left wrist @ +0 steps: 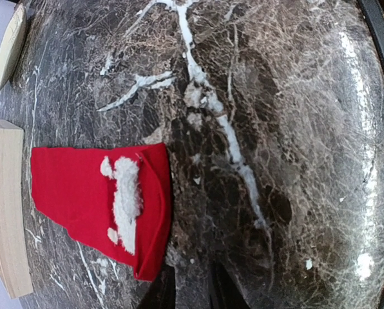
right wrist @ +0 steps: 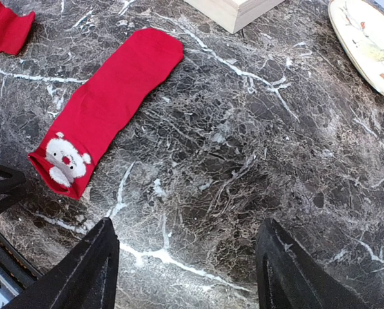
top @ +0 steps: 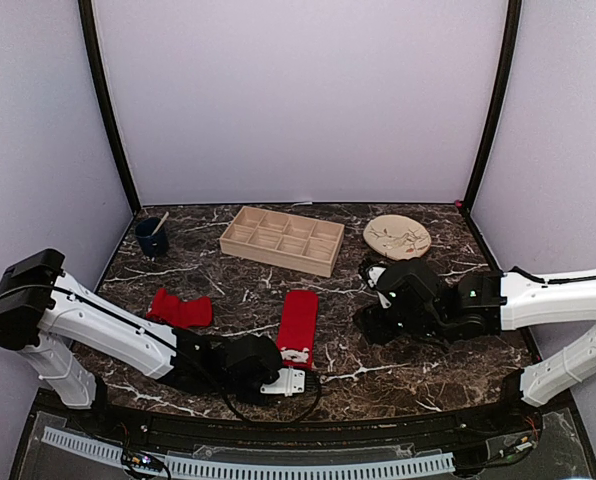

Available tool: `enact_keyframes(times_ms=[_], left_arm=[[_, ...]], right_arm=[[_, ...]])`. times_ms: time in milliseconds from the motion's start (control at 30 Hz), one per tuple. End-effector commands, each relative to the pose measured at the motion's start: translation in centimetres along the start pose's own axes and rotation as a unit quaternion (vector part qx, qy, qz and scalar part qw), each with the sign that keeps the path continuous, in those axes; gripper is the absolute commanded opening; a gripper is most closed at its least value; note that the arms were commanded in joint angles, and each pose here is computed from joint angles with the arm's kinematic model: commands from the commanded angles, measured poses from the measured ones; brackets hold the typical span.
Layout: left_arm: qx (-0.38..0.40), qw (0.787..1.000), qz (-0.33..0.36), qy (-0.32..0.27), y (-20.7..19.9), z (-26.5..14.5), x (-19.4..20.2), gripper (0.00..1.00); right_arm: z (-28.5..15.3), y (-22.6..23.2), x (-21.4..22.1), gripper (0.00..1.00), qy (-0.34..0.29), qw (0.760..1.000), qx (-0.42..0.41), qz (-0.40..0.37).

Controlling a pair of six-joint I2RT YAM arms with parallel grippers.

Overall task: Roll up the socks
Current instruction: Pick up the sock from the center of the board.

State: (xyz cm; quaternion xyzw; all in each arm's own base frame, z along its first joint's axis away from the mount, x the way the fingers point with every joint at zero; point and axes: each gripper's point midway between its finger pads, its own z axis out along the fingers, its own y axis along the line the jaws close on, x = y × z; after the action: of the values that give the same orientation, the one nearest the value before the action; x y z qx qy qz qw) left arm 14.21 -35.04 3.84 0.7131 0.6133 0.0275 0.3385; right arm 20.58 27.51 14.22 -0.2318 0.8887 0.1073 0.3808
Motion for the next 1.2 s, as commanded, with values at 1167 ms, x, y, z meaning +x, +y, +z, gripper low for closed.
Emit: enact_keyframes(times_ms=[1167], left_arm=[[-0.037, 0.999, -0.006, 0.018, 4.4, 3.2, 1.3, 0.21]], right_arm=[[1.0, 0.0, -1.4, 0.68, -0.002, 1.0, -0.016, -0.007]])
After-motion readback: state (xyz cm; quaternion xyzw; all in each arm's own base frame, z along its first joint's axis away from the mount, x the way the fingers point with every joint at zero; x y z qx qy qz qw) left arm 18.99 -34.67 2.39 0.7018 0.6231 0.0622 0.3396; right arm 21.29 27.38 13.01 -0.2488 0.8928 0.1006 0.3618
